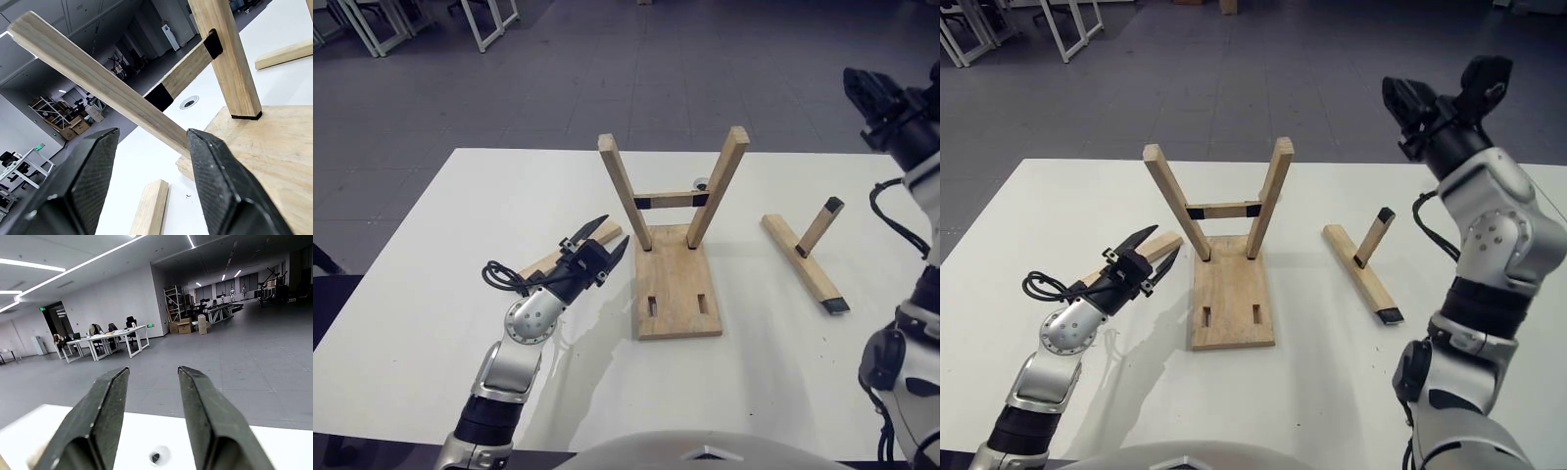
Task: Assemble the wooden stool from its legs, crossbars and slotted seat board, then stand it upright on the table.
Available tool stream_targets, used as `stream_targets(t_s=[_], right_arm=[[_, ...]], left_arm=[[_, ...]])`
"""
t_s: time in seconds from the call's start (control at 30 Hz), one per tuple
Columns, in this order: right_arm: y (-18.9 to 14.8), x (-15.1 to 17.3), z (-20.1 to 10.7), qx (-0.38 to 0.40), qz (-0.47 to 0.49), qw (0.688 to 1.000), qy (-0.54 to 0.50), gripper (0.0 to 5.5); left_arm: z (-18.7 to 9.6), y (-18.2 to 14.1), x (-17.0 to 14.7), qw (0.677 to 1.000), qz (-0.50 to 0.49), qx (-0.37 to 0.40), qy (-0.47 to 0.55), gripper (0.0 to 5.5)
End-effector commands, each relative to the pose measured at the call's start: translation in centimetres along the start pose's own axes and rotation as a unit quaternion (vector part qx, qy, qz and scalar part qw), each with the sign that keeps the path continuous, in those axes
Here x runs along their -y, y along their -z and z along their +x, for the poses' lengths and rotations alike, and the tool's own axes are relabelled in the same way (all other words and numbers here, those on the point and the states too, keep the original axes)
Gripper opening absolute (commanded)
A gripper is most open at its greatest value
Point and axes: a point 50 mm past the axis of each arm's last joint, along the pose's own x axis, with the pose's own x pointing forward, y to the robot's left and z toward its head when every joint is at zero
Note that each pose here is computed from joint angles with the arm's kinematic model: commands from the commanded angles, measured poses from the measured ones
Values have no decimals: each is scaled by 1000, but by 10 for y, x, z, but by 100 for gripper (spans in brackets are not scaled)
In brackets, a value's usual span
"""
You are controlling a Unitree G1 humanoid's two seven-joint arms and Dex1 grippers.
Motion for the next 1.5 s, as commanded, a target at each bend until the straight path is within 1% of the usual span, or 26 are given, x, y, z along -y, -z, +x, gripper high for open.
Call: stream_targets(t_s=[0.03, 0.1, 0.2, 0.27, 0.33, 0.37, 0.47, 0.6, 0.77, 0.83, 0.93, 1.03, 1.1, 1.17, 1.23, 1.27, 1.33, 1.37, 1.4, 1.5], right_arm=[[48, 8, -38, -52, -24, 998, 4, 264], [73, 21, -66, -91, -32, 995, 17, 300], [97, 29, -103, -150, -41, 988, 17, 357], [110, 32, -115, -176, -47, 983, 16, 393], [127, 35, -124, -220, -61, 973, 16, 433], [137, 36, -127, -245, -66, 967, 17, 440], [155, 39, -127, -284, -76, 956, 23, 440], [168, 43, -127, -293, -67, 953, 47, 440], [181, 39, -137, -313, -59, 946, 53, 367], [184, 36, -138, -318, -52, 946, 48, 327], [184, 37, -136, -314, -54, 946, 54, 280], [187, 36, -129, -314, -66, 946, 37, 217], [180, 39, -118, -284, -71, 955, 42, 202], [163, 35, -95, -226, -62, 972, 21, 202], [155, 32, -83, -184, -34, 982, 18, 202], [146, 30, -77, -154, -9, 988, 20, 202], [112, 24, -56, -77, 38, 996, -4, 202], [96, 19, -48, -47, 56, 997, -23, 202], [85, 15, -41, -25, 71, 997, -33, 202], [57, -3, -29, 29, 122, 990, -71, 202]], left_arm=[[1, -1, 0, 1000, 6, -5, -8, 255], [0, 0, 0, 1000, 7, -6, -11, 255], [-2, 2, 0, 1000, 8, -11, -11, 255], [-3, 3, 1, 1000, 7, -15, -10, 255], [-2, 3, 2, 1000, 5, -16, -9, 255], [-2, 3, 3, 1000, 3, -15, -7, 255], [-1, 3, 5, 1000, 1, -15, -2, 255], [2, 3, 5, 1000, 1, -11, 4, 255], [2, 3, 6, 1000, -1, -9, 5, 255], [2, 3, 4, 1000, -3, -9, 1, 255], [3, 3, 2, 1000, -3, -8, -1, 255], [6, 0, -2, 1000, 0, -1, -8, 255], [10, -7, -5, 999, -23, 18, -20, 255], [11, -15, -11, 996, -78, 38, -34, 255], [9, -14, -16, 990, -133, 42, -17, 255], [7, -15, -20, 984, -173, 44, 2, 255], [0, -28, -29, 951, -294, 71, 66, 255], [-3, -40, -31, 932, -333, 92, 106, 255], [-4, -53, -32, 912, -368, 116, 139, 255], [0, -89, -34, 860, -427, 177, 217, 255]])
